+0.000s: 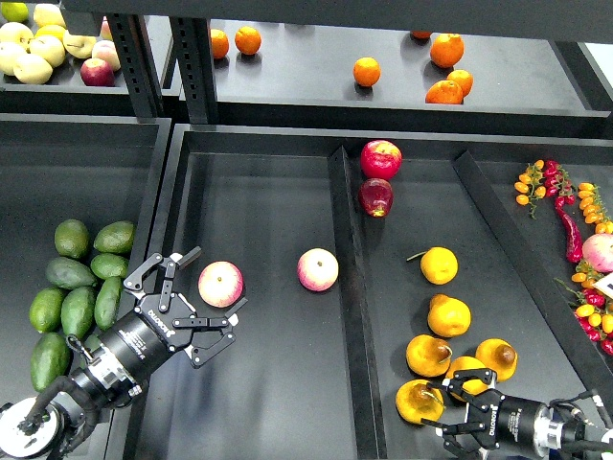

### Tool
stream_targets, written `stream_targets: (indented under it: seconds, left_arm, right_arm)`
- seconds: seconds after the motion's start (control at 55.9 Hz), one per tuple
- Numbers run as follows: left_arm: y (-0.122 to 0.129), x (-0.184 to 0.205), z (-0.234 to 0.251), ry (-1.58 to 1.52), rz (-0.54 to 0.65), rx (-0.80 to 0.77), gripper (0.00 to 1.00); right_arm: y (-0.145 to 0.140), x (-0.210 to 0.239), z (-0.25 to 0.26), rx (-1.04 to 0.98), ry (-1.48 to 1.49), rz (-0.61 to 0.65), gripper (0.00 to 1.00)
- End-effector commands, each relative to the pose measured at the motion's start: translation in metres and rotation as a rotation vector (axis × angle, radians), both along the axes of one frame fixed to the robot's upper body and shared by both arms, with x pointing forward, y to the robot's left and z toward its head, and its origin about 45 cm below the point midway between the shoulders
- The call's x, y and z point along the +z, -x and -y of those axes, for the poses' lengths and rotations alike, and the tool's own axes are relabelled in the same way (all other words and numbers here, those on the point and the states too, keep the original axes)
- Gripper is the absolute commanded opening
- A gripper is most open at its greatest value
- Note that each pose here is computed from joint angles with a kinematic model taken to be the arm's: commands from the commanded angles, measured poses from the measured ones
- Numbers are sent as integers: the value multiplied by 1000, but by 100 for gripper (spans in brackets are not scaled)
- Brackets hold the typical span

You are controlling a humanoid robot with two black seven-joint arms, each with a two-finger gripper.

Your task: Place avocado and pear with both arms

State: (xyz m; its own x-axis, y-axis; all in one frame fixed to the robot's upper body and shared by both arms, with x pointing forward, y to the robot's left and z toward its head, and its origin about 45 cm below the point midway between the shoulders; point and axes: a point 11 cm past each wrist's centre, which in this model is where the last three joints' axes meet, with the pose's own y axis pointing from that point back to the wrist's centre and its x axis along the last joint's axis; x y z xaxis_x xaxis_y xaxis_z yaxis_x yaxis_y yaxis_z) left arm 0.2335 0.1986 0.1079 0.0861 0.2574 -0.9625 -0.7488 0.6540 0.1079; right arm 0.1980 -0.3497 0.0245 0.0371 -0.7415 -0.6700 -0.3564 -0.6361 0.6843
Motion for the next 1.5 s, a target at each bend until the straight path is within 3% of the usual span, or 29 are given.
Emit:
stream_targets:
  seconds: [0.0,0.215,0.411,0.501,0.698,0.877,1.27,1.485]
  left_arm:
    - [0,0,1,1,-1,-2,100]
    - [1,0,2,2,1,-7,100]
    - [1,0,4,3,1,-12,100]
    - [1,1,4,6,13,-15,100]
    - [1,1,4,6,13,-15,100]
    - [1,1,4,6,15,-14,100]
    - [1,2,3,7,25,-16,100]
    - [0,4,1,7,34,-11,100]
  right_arm:
    - [-6,25,16,46,34,40,94]
    - [-22,75,49,90,107,118,99]
    - [-67,116,50,43,70,235,99]
    - [-98,130,22,-16,-59,334,99]
    - [-138,151,-28,-116,-288,478,99]
    - [-169,155,-72,-323,-469,451,99]
    - [-165,118,-137,-536,-741,311,99]
    - [-143,87,-113,-641,-712,257,99]
